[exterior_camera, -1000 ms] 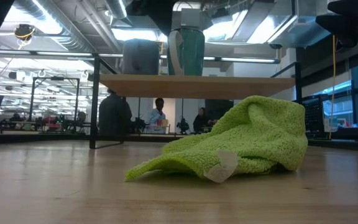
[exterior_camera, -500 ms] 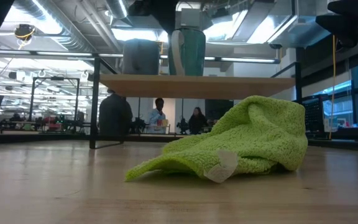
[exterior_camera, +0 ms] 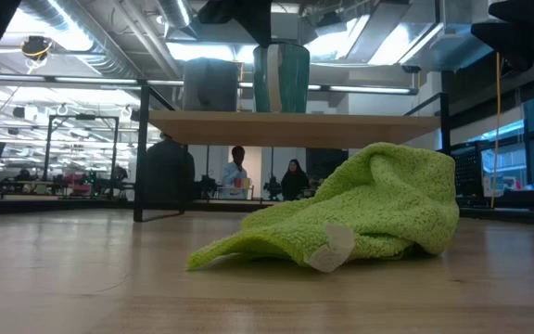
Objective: Stack small to large cups/mugs on shelf
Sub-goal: Put the light blue mug on the shelf
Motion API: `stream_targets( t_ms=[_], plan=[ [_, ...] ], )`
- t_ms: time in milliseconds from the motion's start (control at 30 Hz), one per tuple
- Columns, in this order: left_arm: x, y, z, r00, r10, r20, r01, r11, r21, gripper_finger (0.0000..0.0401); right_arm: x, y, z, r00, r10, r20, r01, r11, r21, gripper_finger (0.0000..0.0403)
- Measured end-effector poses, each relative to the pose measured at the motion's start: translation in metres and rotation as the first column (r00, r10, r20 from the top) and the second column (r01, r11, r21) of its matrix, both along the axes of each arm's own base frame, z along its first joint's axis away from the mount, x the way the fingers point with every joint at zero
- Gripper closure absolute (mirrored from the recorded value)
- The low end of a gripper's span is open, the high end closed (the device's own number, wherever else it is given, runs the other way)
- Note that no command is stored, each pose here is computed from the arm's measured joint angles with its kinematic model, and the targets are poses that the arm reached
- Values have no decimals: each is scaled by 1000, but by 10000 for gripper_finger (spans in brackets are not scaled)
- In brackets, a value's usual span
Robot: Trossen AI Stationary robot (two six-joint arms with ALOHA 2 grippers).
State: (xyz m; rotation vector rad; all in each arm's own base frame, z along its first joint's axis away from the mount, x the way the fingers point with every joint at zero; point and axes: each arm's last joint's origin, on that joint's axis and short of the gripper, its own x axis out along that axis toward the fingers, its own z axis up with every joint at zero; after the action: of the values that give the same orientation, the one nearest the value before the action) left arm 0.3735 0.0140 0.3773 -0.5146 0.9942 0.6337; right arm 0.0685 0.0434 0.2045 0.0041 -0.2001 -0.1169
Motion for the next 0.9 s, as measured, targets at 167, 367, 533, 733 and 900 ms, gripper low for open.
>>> stream_targets(
  t_ms=[167, 367, 533, 733, 900],
  plan=[
    [0, -3, 0, 1000, -10, 4, 10, 1000, -4, 400, 0, 0, 0, 1000, 0, 0, 0, 1000, 0, 221],
    [6, -5, 3, 998, -15, 64, 15, 1000, -3, 400, 0, 0, 0, 1000, 0, 0, 0, 1000, 0, 221],
    [5, -5, 2, 998, -18, 57, 18, 1000, -1, 400, 0, 0, 0, 1000, 0, 0, 0, 1000, 0, 221],
    [0, -5, 0, 1000, -15, -1, 15, 1000, 17, 401, 0, 0, 0, 1000, 0, 0, 0, 1000, 0, 221],
    [3, -10, -9, 998, -27, -60, 28, 999, 20, 401, 0, 0, 0, 1000, 0, 0, 0, 1000, 0, 221]
  ],
)
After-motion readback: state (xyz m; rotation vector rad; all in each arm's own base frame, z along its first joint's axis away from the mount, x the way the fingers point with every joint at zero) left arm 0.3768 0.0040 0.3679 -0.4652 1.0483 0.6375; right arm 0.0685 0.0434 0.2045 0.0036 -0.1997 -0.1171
